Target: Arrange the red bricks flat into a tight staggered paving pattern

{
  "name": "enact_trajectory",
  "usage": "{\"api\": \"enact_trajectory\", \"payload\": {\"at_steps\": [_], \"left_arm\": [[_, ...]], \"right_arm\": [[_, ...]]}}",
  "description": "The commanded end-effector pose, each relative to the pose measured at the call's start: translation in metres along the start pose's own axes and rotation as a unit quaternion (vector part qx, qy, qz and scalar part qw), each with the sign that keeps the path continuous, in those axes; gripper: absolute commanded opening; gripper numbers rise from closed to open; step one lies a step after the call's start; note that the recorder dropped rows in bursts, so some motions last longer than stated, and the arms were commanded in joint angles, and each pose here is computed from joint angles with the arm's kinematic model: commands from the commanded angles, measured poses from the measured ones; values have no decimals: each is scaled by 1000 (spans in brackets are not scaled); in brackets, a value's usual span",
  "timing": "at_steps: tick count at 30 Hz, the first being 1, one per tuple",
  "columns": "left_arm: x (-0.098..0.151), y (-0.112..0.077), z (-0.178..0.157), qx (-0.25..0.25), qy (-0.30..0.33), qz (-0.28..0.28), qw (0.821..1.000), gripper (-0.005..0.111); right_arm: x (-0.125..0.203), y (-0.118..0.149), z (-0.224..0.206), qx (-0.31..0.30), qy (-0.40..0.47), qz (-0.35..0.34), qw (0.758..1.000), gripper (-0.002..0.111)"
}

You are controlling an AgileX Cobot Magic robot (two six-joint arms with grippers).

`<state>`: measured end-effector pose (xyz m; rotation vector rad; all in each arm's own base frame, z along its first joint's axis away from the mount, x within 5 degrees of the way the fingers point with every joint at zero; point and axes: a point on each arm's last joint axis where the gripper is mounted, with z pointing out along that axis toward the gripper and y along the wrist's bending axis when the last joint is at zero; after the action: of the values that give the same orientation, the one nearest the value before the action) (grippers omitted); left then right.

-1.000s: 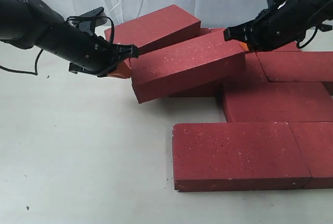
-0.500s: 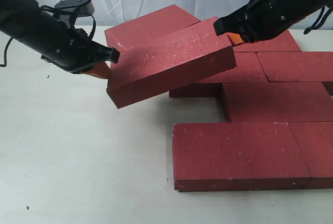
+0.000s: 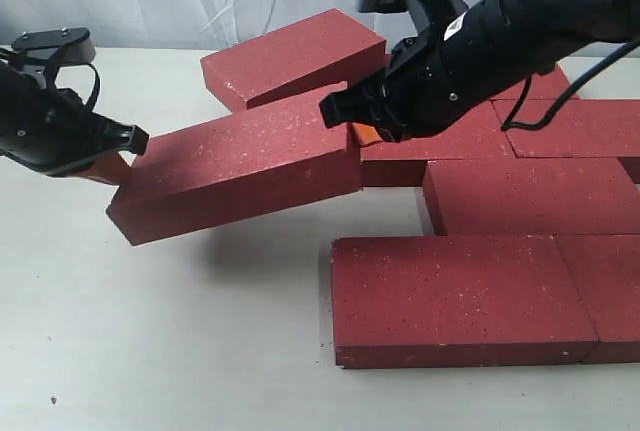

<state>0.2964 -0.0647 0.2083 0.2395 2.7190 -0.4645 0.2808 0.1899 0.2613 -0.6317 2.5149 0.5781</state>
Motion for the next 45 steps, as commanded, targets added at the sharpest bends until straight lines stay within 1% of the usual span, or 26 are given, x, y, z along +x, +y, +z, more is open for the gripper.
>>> {"api": "enact_trajectory", "payload": {"at_steps": [1,3,9,19,25,28,33,38,45], "left_arm": [[7,4,3,-10,-12,-8,1000,0],[9,5,5,-15,-17,-11,1000,0],[12,10,9,-35,-36,-9,999,0],[21,21,17,-74,-70,-2,995,0],[28,26,22,-92,-88,-7,992,0],[29,28,27,-93,-80,-9,992,0],[35,34,48,-94,-44,-20,994,0],[35,36,53,-96,-39,-24,994,0],[31,37,52,-105,-42,5,994,0]], "right_arm": [[1,8,13,-22,-7,31,999,-1],[3,9,23,-26,2,40,999,-1],[5,0,54,-21,3,77,997,-1],[17,-15,96,3,31,94,995,-1],[18,-20,106,13,24,99,995,-1],[18,-20,108,14,19,104,994,-1],[20,-21,112,14,25,109,994,-1],[22,-23,115,16,30,109,993,-1],[21,-23,114,17,29,109,994,-1]]}}
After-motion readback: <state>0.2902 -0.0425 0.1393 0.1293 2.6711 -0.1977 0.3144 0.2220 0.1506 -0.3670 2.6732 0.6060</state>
